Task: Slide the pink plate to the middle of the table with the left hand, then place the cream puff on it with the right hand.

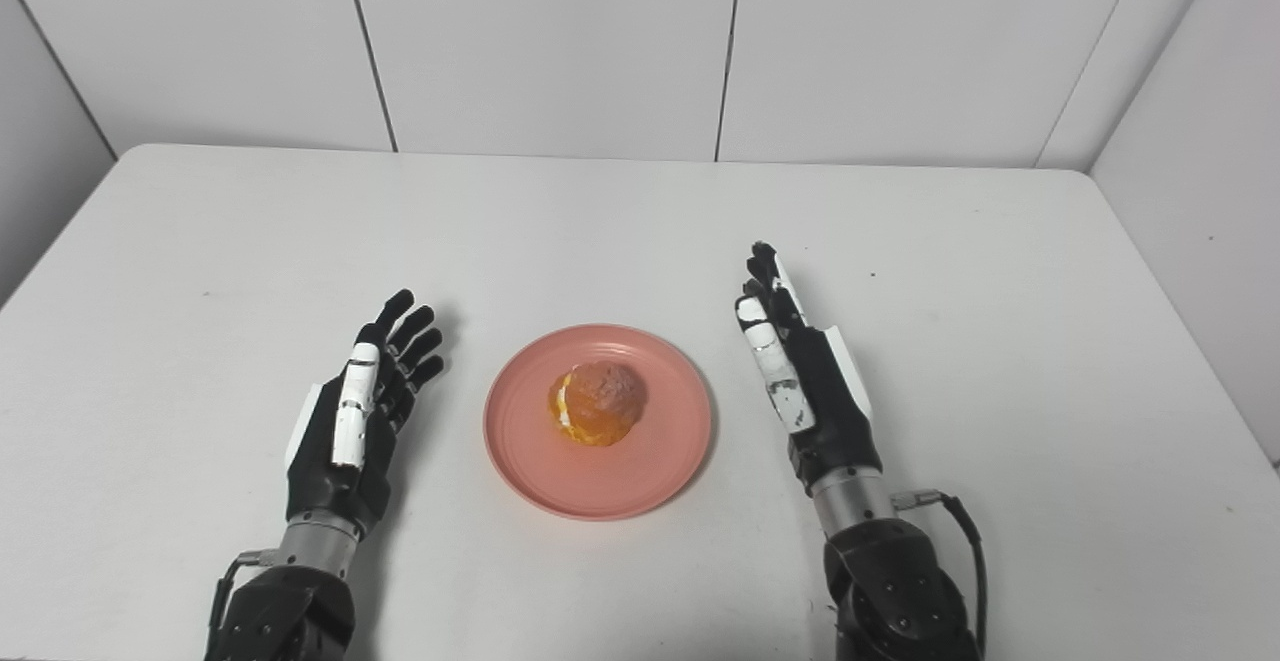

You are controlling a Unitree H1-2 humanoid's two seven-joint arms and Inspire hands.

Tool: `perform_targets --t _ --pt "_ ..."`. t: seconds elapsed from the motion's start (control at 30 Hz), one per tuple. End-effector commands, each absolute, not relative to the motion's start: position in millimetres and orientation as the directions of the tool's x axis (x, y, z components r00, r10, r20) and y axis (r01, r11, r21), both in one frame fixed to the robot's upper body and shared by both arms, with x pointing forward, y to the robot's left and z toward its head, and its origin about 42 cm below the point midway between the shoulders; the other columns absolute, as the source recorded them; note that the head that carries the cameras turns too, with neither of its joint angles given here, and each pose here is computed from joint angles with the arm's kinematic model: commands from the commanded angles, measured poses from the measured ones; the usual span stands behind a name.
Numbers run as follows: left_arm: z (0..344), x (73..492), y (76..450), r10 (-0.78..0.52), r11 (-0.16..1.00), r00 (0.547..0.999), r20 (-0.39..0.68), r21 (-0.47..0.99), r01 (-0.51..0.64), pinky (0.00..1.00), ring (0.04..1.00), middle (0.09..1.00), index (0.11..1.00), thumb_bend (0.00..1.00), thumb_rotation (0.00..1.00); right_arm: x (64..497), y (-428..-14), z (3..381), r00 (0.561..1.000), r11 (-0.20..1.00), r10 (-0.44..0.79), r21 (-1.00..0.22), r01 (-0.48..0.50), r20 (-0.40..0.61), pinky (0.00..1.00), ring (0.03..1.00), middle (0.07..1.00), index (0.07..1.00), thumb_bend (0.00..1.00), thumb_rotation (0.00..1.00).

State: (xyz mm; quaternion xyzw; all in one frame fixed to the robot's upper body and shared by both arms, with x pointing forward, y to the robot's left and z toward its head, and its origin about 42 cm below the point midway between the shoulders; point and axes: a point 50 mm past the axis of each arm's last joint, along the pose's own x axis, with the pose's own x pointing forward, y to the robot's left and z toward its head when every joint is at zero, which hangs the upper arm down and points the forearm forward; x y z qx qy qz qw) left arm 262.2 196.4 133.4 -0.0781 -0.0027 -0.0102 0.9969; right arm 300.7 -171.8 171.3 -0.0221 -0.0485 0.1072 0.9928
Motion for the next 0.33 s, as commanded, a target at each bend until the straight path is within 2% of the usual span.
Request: perform_targets --t 0.0,0.3 --pt "137 259 200 -0.029 0.989 0.998 0.058 -0.14 0.037 0.9 0.91 0.916 0.898 0.42 1.0 302 -165 177 0.963 0.976 0.219 -0.025 -0.218 0.154 0.96 0.987 1.0 1.0 0.69 1.0" --pt "131 260 202 -0.044 0.994 0.997 0.064 -0.101 0.05 0.92 0.92 0.927 0.92 0.43 1.0 302 -158 164 0.969 0.978 0.207 -0.003 -0.208 0.132 0.97 0.971 0.996 0.995 0.49 1.0"
